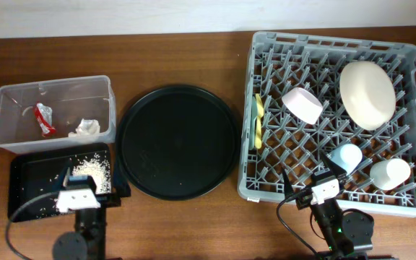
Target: Sort waste into correct bins and load items into the dishwasher rack
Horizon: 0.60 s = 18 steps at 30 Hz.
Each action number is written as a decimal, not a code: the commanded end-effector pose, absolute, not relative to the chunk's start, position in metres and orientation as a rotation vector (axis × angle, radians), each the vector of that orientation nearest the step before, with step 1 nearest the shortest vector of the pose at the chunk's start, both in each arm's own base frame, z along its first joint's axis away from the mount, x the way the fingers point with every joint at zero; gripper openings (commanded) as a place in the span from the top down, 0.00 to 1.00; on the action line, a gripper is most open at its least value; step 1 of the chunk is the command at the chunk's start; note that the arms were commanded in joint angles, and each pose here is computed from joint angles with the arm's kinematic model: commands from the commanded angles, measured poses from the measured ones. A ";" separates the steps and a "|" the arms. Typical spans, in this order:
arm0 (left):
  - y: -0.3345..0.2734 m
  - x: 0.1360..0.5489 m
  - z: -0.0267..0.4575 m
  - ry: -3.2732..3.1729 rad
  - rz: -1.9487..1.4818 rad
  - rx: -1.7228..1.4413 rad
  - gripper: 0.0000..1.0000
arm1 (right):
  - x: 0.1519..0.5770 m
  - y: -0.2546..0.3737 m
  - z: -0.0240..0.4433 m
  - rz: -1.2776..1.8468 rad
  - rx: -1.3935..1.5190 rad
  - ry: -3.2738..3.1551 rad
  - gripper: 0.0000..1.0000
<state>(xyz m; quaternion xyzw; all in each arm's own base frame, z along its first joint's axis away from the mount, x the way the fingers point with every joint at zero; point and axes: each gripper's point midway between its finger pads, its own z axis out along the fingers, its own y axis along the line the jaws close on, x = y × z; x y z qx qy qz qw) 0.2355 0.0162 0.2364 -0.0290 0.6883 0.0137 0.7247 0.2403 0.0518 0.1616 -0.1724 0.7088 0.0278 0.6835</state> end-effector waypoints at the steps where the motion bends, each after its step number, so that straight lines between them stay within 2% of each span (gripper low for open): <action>1: 0.010 0.243 0.205 1.506 0.015 -0.019 0.01 | 0.240 0.051 0.158 0.073 -0.378 1.595 0.02; 9: 0.002 0.246 0.158 1.643 -0.021 0.003 0.01 | 0.240 0.051 0.158 0.073 -0.378 1.595 0.02; 18: 0.002 0.246 0.157 1.646 -0.023 0.004 0.01 | 0.240 0.051 0.158 0.073 -0.378 1.595 0.02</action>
